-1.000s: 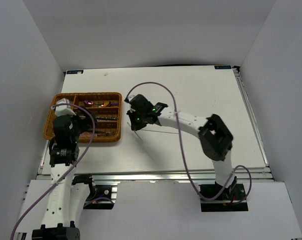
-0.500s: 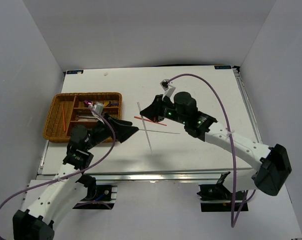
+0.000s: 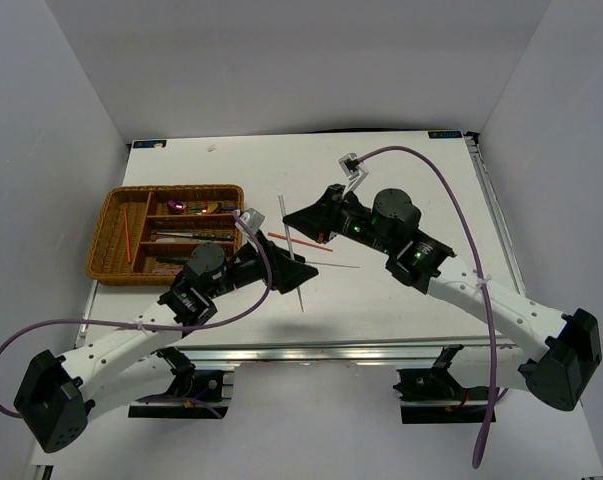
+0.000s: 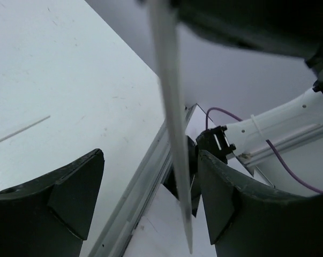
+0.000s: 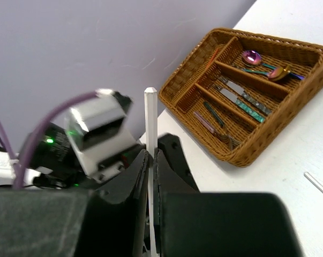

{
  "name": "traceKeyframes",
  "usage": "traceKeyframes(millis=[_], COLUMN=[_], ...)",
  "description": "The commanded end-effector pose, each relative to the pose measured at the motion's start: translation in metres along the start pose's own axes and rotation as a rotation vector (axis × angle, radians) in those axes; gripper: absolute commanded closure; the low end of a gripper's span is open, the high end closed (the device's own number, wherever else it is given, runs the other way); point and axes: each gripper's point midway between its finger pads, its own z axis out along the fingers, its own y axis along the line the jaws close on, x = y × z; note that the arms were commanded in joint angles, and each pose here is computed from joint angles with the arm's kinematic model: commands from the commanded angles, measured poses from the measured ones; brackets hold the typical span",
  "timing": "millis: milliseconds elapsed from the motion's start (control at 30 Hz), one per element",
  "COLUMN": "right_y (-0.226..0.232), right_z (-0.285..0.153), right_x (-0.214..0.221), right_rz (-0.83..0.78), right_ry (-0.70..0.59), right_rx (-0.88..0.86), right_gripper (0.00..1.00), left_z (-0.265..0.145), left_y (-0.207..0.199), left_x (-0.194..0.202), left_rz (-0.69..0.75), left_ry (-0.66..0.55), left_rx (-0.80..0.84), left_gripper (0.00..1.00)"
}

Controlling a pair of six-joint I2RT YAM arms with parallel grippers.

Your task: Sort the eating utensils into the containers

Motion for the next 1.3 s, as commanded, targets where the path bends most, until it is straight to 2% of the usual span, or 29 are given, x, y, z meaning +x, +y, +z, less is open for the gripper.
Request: traceKeyframes(millis=[0,167,267,467,567,700,800,833,867,900,933,967,1033,1067,1100,1167,1200,1267], right_y=[0.002,-0.009,-0.006,0.002,0.004,0.003,0.001,-0.006,-0.013,-0.042,-0.054,-0.074,-0.113,-0.129,-0.129,-0.137,-0.135,-0.144], right_z=[-0.005,-0.006,-0.007,-0.009,-0.01,-0.01,-0.01,-0.01,-0.011,-0.016,-0.021,-0.028,-0.052,-0.062,-0.072,-0.081,-0.087,-0.1], right_x=[-0.009,-0.003,-0.003,-0.005,-0.004,0.0,0.0,-0.002,-0.003,0.007,-0.006,-0.008,-0.017,-0.007,-0.01,0.005,0.005,0.016], right_rz=[-0.015,-0.028,-0.028,-0.034,-0.044,-0.057,-0.085,-0.112,-0.125,-0.117,-0.131,-0.153,-0.144,-0.133,-0.123,-0.123,-0.144,-0.175], right_ry=[-0.047,-0.043,-0.051,-0.05,-0.041,-0.032,-0.025,-0.011,0.002,0.061,0.056,0.072,0.072,0.089,0.074,0.081,0.083,0.125], right_rx=[-0.002,0.035,0.017,-0.014,-0.032,-0.034,-0.034,-0.001,0.037,0.182,0.262,0.348,0.506,0.536,0.503,0.477,0.463,0.506], right_gripper=[1.0,1.0,1.0,1.0,1.0,1.0,1.0,0.69,0.49,0.29,0.11,0.11,0.11,0.11,0.11,0.11,0.11,0.11], left_z=[0.001,-0.008,-0.01,-0.006,-0.005,-0.001,-0.007,-0.017,-0.025,-0.04,-0.063,-0.08,-0.117,-0.158,-0.18,-0.215,-0.251,-0.29], left_y=[-0.018,-0.018,-0.016,-0.001,0.003,0.01,0.024,0.043,0.053,0.075,0.098,0.103,0.131,0.139,0.149,0.173,0.187,0.215], left_x=[-0.035,-0.05,-0.052,-0.048,-0.052,-0.058,-0.072,-0.08,-0.085,-0.075,-0.092,-0.111,-0.124,-0.145,-0.16,-0.173,-0.194,-0.213], left_rz=[0.07,0.111,0.124,0.123,0.127,0.132,0.167,0.181,0.236,0.258,0.315,0.395,0.5,0.608,0.635,0.724,0.651,0.545], left_ry=[-0.098,-0.137,-0.138,-0.123,-0.134,-0.131,-0.142,-0.149,-0.138,-0.063,-0.105,-0.108,-0.084,-0.113,-0.131,0.01,-0.034,-0.038], left_rx=[0.019,-0.045,-0.064,-0.125,-0.145,-0.199,-0.318,-0.455,-0.534,-0.669,-0.869,-0.983,-1.262,-1.516,-1.653,-1.911,-2.061,-2.229], left_gripper=[0.21,0.17,0.2,0.47,0.66,1.0,1.0,1.0,1.0,1.0,1.0,1.0,1.0,1.0,1.0,1.0,1.0,1.0])
